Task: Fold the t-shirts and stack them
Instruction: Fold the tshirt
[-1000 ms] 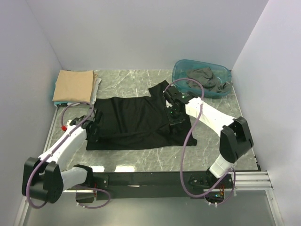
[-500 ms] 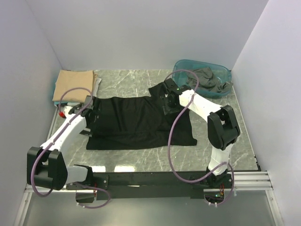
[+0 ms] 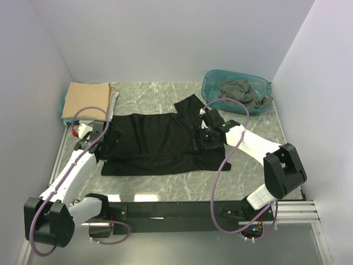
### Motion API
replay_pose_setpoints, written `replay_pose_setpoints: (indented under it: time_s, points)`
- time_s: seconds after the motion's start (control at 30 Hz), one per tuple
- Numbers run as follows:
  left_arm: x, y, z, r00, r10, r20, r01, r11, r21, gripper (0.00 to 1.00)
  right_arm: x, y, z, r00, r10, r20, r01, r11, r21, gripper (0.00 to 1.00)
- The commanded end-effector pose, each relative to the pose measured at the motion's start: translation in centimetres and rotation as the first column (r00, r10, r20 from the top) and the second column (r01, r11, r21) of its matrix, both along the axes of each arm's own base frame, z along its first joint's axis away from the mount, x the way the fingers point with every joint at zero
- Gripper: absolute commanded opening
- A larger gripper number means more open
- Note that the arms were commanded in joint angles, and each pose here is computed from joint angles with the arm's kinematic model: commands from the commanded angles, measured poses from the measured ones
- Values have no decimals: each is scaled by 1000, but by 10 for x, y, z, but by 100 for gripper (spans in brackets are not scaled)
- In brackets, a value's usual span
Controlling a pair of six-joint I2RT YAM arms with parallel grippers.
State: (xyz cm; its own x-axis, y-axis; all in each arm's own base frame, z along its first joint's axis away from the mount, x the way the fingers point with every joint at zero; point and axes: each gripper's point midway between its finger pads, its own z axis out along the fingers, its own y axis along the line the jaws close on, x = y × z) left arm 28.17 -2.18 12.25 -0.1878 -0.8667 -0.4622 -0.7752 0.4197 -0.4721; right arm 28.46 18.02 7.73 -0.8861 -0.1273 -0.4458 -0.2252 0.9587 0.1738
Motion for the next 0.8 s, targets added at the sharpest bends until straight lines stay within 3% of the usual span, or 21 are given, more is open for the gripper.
replay_pose_setpoints:
  time_s: [0.0,0.07,0.17,0.37,0.77]
  points:
    - [7,-30,-4,973,-215,80,219,975,-44,99,2,37,1,998,63,1,-62,980,191,88]
    - [8,-44,-4,949,-285,137,297,952,-78,99,5,48,0,997,82,-4,-79,970,229,88]
    - [-1,-52,-21,940,-314,133,329,937,-113,99,5,53,-13,996,78,-41,-67,969,238,89]
    - [-16,-40,-54,960,-278,20,278,955,-101,100,13,69,-20,994,98,-48,-82,960,269,91]
    - [-22,-21,-33,974,-225,31,226,974,-17,99,52,109,0,999,38,9,-38,907,420,92]
